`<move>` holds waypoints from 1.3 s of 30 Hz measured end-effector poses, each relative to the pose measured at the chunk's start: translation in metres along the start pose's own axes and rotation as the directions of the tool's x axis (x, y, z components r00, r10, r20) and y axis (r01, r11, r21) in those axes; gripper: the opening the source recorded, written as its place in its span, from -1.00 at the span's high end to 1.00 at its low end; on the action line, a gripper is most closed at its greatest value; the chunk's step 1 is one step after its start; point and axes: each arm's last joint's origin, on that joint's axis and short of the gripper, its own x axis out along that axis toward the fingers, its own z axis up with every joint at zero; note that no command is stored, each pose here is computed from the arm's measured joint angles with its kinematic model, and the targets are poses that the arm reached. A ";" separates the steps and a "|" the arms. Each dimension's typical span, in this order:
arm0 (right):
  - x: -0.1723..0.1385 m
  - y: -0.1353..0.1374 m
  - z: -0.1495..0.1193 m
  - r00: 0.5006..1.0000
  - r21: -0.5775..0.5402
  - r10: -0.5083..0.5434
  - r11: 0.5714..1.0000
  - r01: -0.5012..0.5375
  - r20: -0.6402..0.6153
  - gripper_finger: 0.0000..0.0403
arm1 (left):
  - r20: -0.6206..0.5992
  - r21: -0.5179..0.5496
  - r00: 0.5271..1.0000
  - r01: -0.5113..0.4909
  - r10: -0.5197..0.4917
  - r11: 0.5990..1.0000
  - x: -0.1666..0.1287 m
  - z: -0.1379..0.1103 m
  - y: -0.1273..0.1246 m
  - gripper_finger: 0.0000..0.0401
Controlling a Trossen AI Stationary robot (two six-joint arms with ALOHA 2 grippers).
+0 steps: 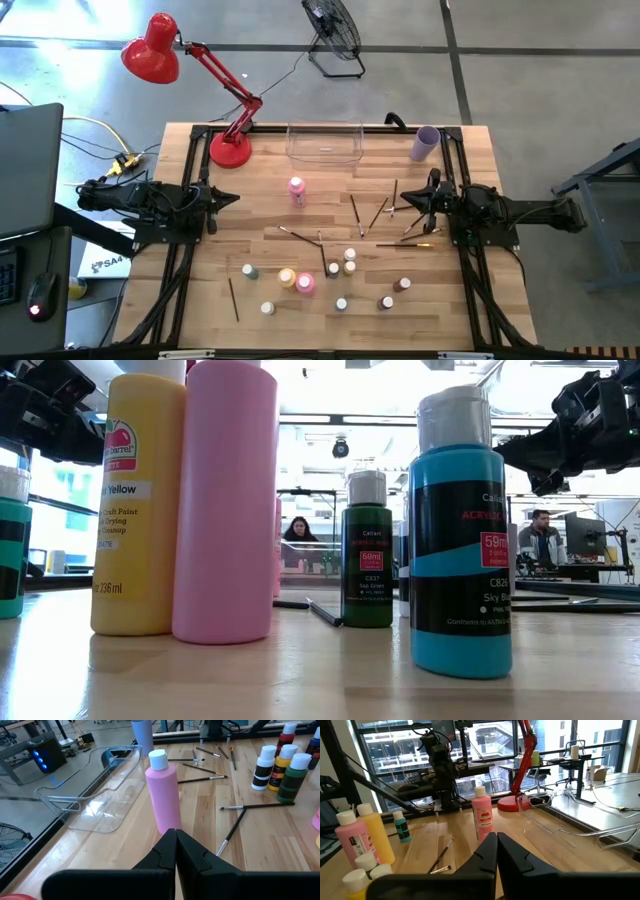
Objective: Pick & Place Paint Supplies
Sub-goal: Put the large pink paint bottle into the transparent bin
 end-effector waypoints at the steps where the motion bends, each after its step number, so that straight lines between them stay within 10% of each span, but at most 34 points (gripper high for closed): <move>1: 0.000 0.000 0.000 1.000 0.000 0.000 1.000 0.000 0.000 0.99 | 0.000 0.000 1.000 0.000 0.000 1.000 0.000 0.000 0.000 1.00; 39: 0.000 0.000 0.000 1.000 0.008 0.001 1.000 -0.001 0.000 0.99 | 0.278 -0.219 0.960 0.043 0.021 0.975 -0.004 0.029 0.002 1.00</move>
